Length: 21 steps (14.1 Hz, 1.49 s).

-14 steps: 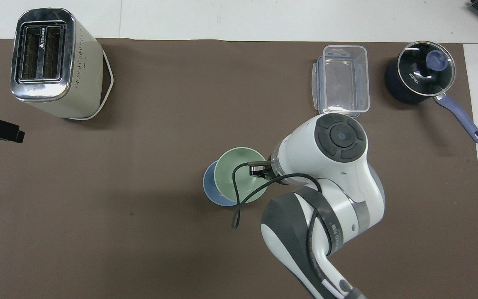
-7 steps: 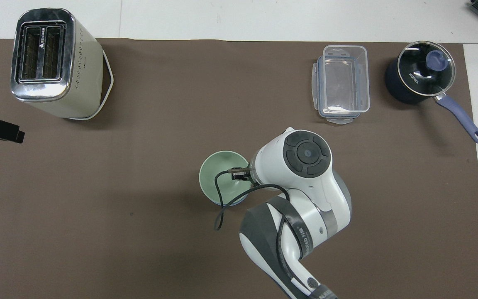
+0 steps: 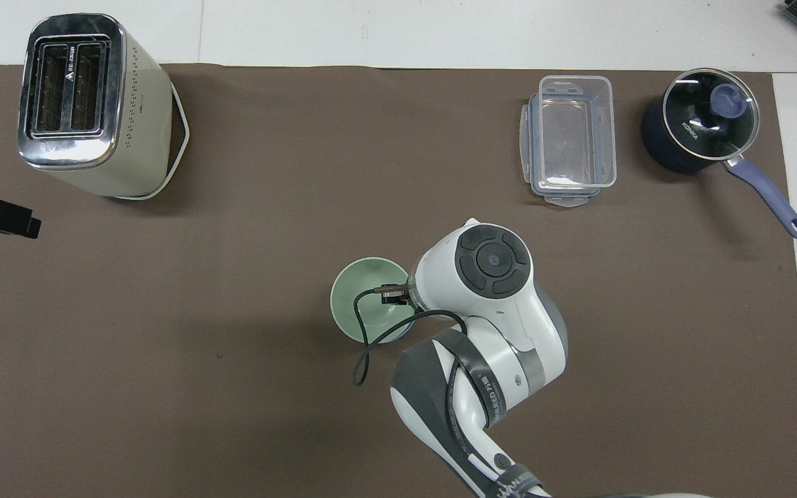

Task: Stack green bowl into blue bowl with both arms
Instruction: 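Lower the green bowl into the blue bowl with the right gripper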

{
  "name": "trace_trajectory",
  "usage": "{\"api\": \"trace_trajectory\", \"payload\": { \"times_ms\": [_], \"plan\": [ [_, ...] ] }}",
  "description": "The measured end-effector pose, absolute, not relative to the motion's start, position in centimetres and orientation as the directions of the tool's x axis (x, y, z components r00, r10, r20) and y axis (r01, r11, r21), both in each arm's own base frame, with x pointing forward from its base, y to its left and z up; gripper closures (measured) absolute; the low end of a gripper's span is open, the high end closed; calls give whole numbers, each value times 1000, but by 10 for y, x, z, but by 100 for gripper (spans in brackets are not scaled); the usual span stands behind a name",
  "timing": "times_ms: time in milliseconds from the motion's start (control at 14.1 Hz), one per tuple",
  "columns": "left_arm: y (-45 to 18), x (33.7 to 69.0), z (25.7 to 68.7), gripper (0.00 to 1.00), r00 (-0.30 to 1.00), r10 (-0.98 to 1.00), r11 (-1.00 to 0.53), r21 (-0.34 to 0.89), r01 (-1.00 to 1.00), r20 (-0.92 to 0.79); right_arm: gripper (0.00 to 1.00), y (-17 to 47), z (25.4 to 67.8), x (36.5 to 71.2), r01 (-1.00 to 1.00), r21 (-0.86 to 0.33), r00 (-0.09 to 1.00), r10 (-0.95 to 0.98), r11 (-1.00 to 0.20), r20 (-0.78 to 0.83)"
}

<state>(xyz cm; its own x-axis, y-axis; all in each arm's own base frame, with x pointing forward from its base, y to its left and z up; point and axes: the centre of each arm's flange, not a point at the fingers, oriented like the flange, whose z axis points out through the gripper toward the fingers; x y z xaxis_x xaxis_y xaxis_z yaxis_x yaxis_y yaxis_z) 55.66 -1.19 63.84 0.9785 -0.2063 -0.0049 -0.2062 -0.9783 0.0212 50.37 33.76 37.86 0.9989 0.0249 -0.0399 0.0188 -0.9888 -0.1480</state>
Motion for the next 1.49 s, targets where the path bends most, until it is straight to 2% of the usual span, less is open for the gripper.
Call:
{"api": "trace_trajectory", "payload": {
  "times_ms": [1486],
  "plan": [
    [-12, 556, 639, 0, 978, -206, -978, 21, -206, -4, 96, 334, 358, 500, 30, -127, 999, 32, -991, -15]
  ]
}}
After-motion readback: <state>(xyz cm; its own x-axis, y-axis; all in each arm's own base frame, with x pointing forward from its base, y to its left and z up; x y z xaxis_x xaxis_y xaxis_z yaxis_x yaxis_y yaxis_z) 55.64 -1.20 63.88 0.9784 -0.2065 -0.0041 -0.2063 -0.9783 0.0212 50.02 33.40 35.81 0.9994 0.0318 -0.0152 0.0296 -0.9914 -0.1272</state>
